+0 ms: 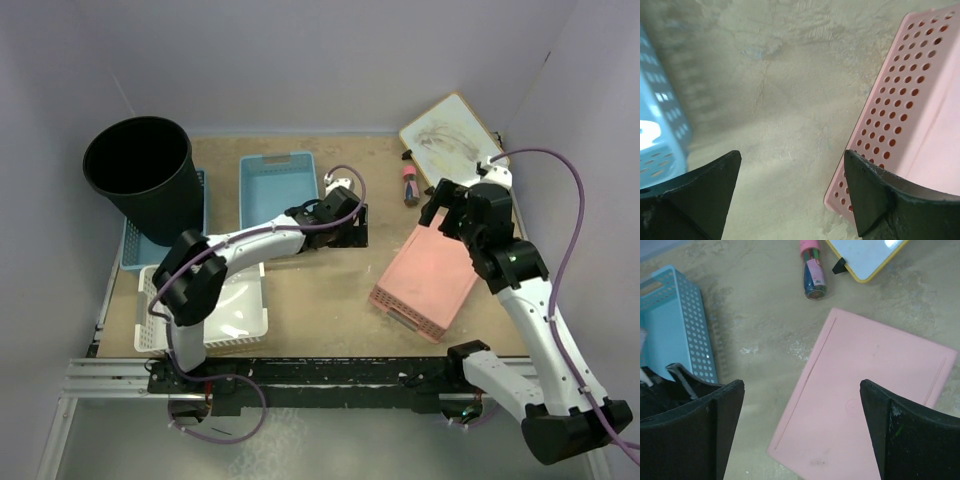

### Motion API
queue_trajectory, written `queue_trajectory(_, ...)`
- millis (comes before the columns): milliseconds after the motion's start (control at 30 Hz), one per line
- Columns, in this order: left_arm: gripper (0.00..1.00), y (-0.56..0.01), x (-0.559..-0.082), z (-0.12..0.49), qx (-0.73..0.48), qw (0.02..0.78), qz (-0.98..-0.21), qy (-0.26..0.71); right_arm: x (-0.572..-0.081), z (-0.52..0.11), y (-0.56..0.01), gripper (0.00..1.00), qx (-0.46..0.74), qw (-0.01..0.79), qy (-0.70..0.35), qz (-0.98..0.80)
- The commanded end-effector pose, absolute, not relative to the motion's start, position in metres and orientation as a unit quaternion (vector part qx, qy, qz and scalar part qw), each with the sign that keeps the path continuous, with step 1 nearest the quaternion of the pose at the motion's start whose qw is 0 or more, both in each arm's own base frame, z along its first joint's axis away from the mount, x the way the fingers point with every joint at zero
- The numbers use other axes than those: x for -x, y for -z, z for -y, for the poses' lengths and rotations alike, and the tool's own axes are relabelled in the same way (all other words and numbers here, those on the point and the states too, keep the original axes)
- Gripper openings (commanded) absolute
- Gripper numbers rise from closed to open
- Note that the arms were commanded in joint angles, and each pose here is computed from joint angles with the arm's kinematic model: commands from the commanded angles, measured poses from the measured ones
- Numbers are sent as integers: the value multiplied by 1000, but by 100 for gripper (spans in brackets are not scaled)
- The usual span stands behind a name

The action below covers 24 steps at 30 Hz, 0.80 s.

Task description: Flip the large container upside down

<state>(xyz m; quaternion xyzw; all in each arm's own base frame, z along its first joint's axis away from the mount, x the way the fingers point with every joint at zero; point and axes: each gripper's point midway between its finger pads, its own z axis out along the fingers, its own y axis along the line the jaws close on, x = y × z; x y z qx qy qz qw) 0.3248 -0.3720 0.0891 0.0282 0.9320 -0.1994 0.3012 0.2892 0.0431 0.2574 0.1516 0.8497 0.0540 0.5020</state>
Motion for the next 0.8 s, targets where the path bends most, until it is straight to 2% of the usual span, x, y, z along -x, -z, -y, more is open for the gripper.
queue_trajectory(0,81,-157,-333,352,-50,378,-905,187,-298,-63,-253,100,-125,496,-96,-854)
queue_trajectory(200,83,-222,-345,285,-5,466,-879,100,-313,-117,-203,100,-74,398,-178,-897)
queue_trajectory(267,86,-225,-349,258,25,472,-877,86,-318,-135,-188,100,-59,373,-167,-911)
queue_trajectory(400,86,-224,-359,223,80,456,-879,118,-321,-173,-155,100,-38,332,-175,-926)
queue_trajectory(567,86,-223,-364,216,79,467,-874,108,-301,-162,-101,100,-73,256,-136,-954)
queue_trajectory(767,85,-197,-377,223,53,447,-890,67,-281,-73,-83,100,-129,237,13,-963)
